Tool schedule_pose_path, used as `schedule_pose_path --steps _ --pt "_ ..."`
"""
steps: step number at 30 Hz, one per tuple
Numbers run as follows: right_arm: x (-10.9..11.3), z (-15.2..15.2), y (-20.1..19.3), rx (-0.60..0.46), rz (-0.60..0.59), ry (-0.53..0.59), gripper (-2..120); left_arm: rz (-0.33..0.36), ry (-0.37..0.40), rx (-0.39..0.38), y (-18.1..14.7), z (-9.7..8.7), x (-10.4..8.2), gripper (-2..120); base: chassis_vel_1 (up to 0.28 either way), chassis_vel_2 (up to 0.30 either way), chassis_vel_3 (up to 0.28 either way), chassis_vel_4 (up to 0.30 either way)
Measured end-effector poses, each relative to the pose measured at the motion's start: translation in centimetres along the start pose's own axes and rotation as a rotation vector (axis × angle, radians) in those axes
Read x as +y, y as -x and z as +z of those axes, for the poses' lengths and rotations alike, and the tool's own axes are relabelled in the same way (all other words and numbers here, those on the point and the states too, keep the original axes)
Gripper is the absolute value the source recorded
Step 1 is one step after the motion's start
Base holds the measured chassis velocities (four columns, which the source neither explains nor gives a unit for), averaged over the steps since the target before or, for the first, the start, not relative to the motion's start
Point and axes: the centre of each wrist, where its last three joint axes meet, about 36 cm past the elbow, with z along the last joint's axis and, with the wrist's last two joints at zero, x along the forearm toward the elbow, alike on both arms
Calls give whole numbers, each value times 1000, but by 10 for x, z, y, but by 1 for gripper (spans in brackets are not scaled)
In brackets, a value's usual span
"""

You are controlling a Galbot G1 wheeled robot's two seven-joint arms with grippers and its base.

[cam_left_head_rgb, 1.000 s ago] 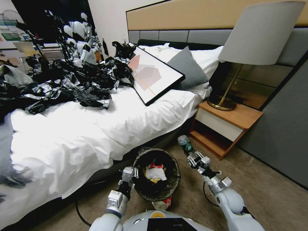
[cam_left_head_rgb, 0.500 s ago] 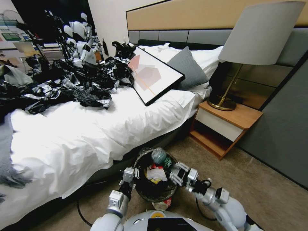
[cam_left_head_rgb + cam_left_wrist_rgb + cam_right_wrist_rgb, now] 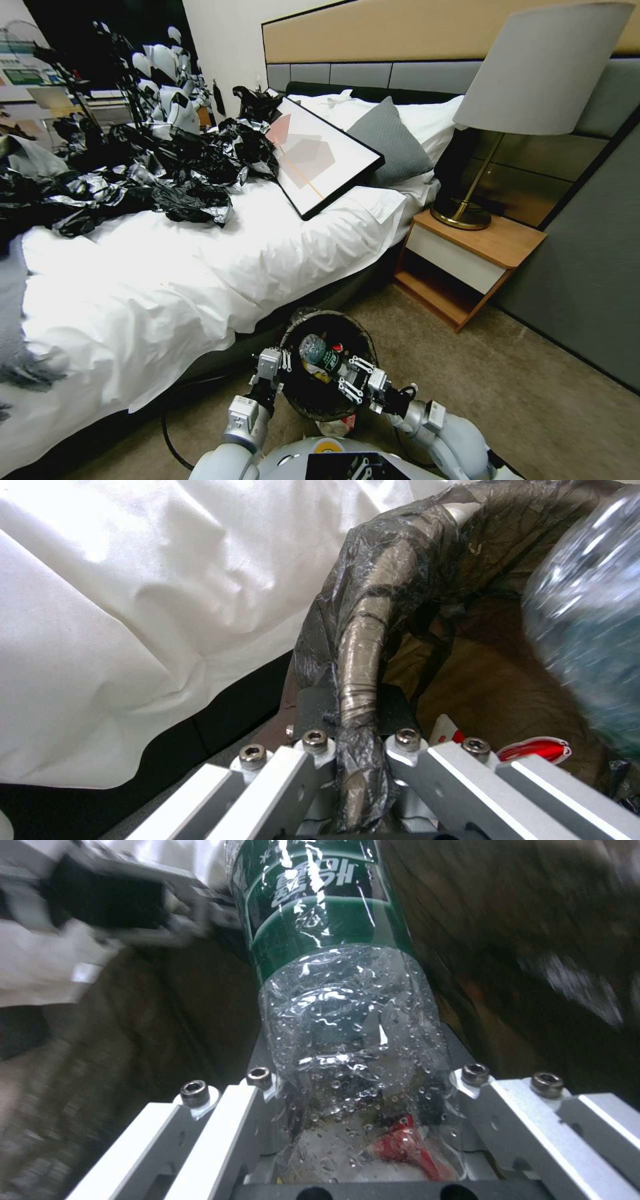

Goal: Pick up the trash bin, then pick up the garbage from the floor and place it into the trash bin.

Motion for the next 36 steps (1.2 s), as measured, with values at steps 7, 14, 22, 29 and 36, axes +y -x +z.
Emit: schedule_pose_path --steps 7,14,22,29,36 --pt "-7 14 8 11 42 8 28 3 1 1 0 0 -3 1 0 0 0 0" --pt "-6 20 10 30 68 0 39 5 2 2 -1 0 -3 1 0 0 0 0" --pt "-4 20 10 32 78 -3 68 3 -1 1 -1 0 -3 1 0 0 0 0" --pt "-2 17 12 20 98 -14 93 2 -1 1 -1 0 -3 1 0 0 0 0" --pt "5 6 15 -10 119 -32 100 2 -2 -4 0 -1 -3 1 0 0 0 0"
